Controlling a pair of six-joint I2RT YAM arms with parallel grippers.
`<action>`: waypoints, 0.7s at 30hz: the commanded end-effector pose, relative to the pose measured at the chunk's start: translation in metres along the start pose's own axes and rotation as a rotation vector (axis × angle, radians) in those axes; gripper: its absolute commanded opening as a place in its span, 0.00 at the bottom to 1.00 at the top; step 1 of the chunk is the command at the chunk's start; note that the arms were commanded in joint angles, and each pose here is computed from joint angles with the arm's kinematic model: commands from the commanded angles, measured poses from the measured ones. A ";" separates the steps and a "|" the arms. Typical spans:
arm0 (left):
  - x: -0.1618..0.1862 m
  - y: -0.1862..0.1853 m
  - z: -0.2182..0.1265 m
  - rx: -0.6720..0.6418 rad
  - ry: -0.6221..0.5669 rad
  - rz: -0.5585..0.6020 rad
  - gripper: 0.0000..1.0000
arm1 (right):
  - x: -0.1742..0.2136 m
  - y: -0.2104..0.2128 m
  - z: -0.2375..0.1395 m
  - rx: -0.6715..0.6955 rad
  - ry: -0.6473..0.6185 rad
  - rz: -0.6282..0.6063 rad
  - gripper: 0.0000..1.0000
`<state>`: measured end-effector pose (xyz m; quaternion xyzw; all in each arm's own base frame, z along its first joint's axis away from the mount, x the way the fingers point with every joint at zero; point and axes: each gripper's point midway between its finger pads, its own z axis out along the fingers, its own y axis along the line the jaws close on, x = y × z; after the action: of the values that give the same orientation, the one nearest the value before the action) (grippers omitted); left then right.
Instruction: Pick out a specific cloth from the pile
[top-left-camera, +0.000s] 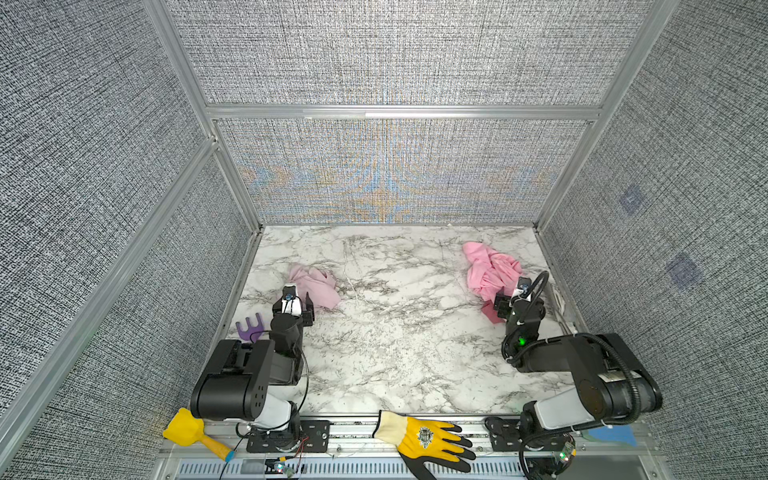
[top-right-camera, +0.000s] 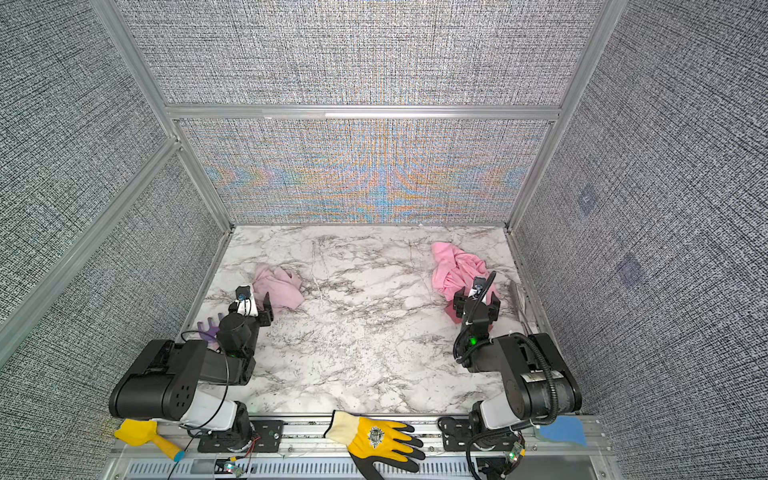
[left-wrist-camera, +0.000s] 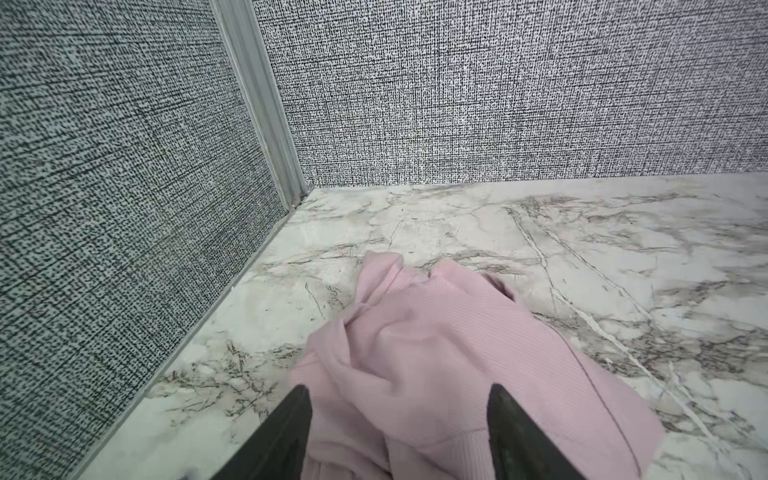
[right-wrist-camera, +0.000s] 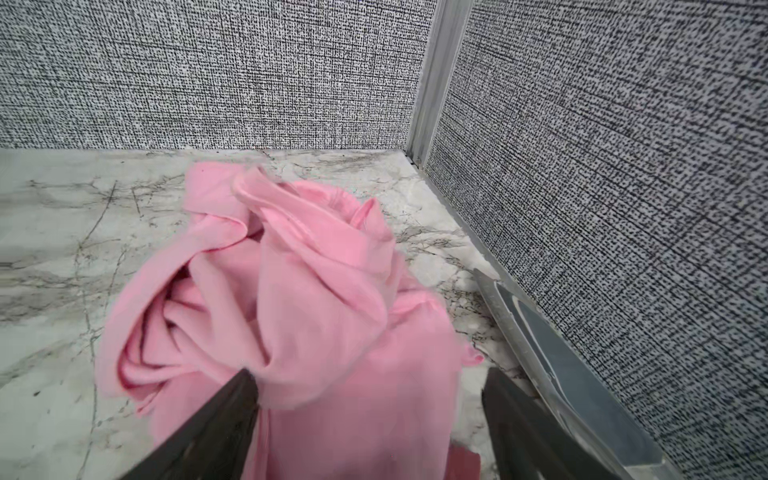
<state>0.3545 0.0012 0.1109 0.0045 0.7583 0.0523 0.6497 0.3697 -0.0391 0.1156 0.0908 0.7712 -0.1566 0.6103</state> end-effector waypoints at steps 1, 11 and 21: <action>-0.021 0.000 0.000 0.009 -0.086 -0.001 0.70 | -0.001 0.010 0.006 -0.071 0.017 0.020 0.86; -0.017 0.002 0.008 0.012 -0.056 -0.012 0.80 | 0.013 0.015 0.016 -0.190 0.062 0.071 0.87; -0.018 0.001 0.008 0.015 -0.057 -0.014 0.99 | 0.013 0.015 0.016 -0.192 0.061 0.072 0.99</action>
<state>0.3639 0.0032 0.1213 0.0025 0.7477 0.0437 0.6626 0.3838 -0.0327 0.0915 0.0638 0.8056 -0.0643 0.5855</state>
